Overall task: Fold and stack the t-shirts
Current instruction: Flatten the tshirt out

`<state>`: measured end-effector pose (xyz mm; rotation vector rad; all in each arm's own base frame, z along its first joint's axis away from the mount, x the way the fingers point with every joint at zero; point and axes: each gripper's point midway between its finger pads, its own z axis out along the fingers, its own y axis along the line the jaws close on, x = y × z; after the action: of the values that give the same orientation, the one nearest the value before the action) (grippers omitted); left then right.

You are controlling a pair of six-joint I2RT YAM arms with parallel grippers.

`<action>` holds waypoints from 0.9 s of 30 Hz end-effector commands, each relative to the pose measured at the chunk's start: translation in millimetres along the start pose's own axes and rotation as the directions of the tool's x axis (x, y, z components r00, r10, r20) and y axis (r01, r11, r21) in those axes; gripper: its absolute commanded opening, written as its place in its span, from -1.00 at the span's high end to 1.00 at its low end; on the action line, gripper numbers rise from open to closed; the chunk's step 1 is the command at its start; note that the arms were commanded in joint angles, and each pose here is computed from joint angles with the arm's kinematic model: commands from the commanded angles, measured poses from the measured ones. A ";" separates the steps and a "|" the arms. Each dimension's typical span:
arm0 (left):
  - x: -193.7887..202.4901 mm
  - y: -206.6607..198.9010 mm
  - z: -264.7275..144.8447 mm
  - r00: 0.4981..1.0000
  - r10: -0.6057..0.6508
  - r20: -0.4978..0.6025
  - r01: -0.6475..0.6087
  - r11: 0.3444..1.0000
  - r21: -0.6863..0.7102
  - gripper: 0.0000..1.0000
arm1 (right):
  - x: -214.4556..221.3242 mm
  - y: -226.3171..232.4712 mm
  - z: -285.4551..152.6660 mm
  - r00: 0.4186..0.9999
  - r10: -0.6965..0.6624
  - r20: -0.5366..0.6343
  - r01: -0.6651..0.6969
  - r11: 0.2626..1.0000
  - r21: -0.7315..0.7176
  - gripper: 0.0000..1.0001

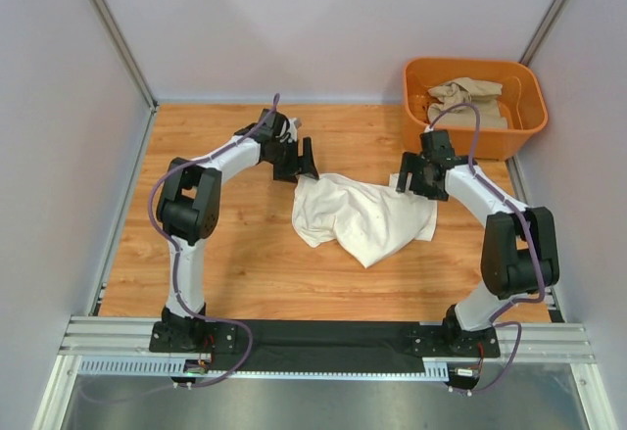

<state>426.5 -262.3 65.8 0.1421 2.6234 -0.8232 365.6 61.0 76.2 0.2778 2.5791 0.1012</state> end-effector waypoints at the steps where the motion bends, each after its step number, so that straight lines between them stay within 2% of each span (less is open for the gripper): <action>1: 6.3 -11.5 4.6 0.999 -0.002 -0.052 0.007 0.997 0.083 -0.63 | -26.6 13.1 4.1 0.996 -0.045 0.077 0.045 0.999 -0.004 -0.68; 2: 9.1 -10.1 4.7 0.998 -0.008 -0.063 0.013 0.997 0.077 -0.48 | -27.5 11.4 7.1 0.995 -0.055 0.079 0.054 0.998 0.015 -0.67; 4: 15.5 -6.5 3.6 0.997 -0.017 -0.076 0.023 0.998 0.067 -0.35 | -28.3 12.7 13.4 0.994 -0.081 0.076 0.079 0.996 0.031 -0.58; 6: 19.7 -6.0 -4.3 0.997 -0.021 -0.070 0.025 0.997 0.067 -0.01 | -32.5 13.8 15.3 0.992 -0.093 0.090 0.089 0.995 0.042 -0.44; 7: 19.0 -7.0 -9.8 0.998 -0.021 -0.062 0.025 0.997 0.067 0.15 | -34.2 14.2 15.4 0.991 -0.094 0.094 0.090 0.995 0.042 0.00; 8: 19.2 -5.4 -15.7 0.998 -0.028 -0.058 0.031 0.998 0.062 0.44 | -38.1 15.2 10.7 0.990 -0.092 0.109 0.088 0.995 0.041 0.41; 9: 18.2 -8.5 -28.7 0.999 -0.023 -0.039 0.025 0.998 0.061 0.65 | -39.4 15.6 6.4 0.989 -0.087 0.117 0.083 0.996 0.040 0.97; 10: 19.4 -8.3 -38.3 0.999 -0.026 -0.035 0.028 0.998 0.048 0.87 | -40.2 15.1 1.8 0.988 -0.089 0.125 0.084 0.995 0.046 0.99; 11: 23.4 -2.9 -46.9 0.999 -0.036 -0.031 0.036 0.999 0.028 1.00 | -41.3 13.9 -10.5 0.986 -0.093 0.138 0.088 0.995 0.046 0.99; 12: 15.7 -9.7 -70.6 1.000 -0.008 0.025 0.007 1.000 0.021 1.00 | -41.0 14.2 -18.8 0.985 -0.100 0.143 0.094 0.994 0.048 0.99; 14: 26.8 -5.5 -95.7 0.999 -0.002 0.044 0.003 1.000 -0.020 1.00 | -42.6 8.9 -43.1 0.978 -0.113 0.173 0.103 0.992 0.067 0.99; 15: 18.3 -12.9 -129.4 0.991 0.037 0.130 -0.032 0.999 -0.041 1.00 | -41.2 6.1 -71.3 0.973 -0.109 0.205 0.098 0.993 0.064 0.99; 17: 33.7 -12.0 -159.4 0.986 0.051 0.156 -0.039 0.996 -0.079 1.00 | -33.1 -4.5 -106.1 0.969 -0.104 0.225 0.088 0.993 0.080 0.99; 18: 32.6 -21.9 -194.0 0.967 0.089 0.240 -0.067 0.993 -0.099 1.00 | -38.7 -7.1 -143.5 0.949 -0.071 0.307 0.056 0.997 0.056 1.00; 19: 42.4 -24.0 -210.4 0.963 0.092 0.252 -0.066 0.992 -0.111 1.00 | -37.7 -10.4 -162.7 0.940 -0.053 0.337 0.039 0.998 0.049 1.00; 20: 50.3 -34.1 -239.9 0.940 0.113 0.322 -0.083 0.991 -0.104 1.00 | -30.4 -14.7 -179.4 0.939 -0.042 0.342 0.029 0.999 0.044 1.00; 22: 64.3 -37.9 -267.4 0.919 0.101 0.381 -0.063 0.992 -0.112 1.00 | -34.4 -17.3 -239.5 0.879 0.054 0.473 -0.038 0.998 -0.043 1.00; 23: 73.1 -46.3 -293.4 0.886 0.107 0.451 -0.070 0.993 -0.098 1.00 | -27.4 -17.9 -256.2 0.872 0.097 0.479 -0.065 0.994 -0.083 0.99; 24: 78.1 -49.3 -306.7 0.868 0.112 0.484 -0.074 0.993 -0.097 1.00 | -30.4 -16.0 -287.5 0.837 0.140 0.529 -0.073 0.987 -0.145 1.00; 25: 89.7 -55.6 -329.4 0.837 0.122 0.533 -0.089 0.992 -0.087 1.00 | -23.0 -14.1 -298.8 0.841 0.152 0.519 -0.067 0.982 -0.178 1.00; 26: 94.3 -58.0 -340.5 0.818 0.135 0.559 -0.102 0.991 -0.090 1.00 | -22.1 -13.0 -310.4 0.831 0.179 0.526 -0.079 0.975 -0.208 1.00; 27: 102.2 -56.9 -349.1 0.812 0.136 0.568 -0.097 0.990 -0.099 1.00 | -23.7 -14.2 -336.9 0.795 0.208 0.569 -0.074 0.965 -0.250 1.00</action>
<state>230.2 -131.7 335.5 0.0915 1.9755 -0.6792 234.2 36.2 370.5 0.3021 1.8587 0.2431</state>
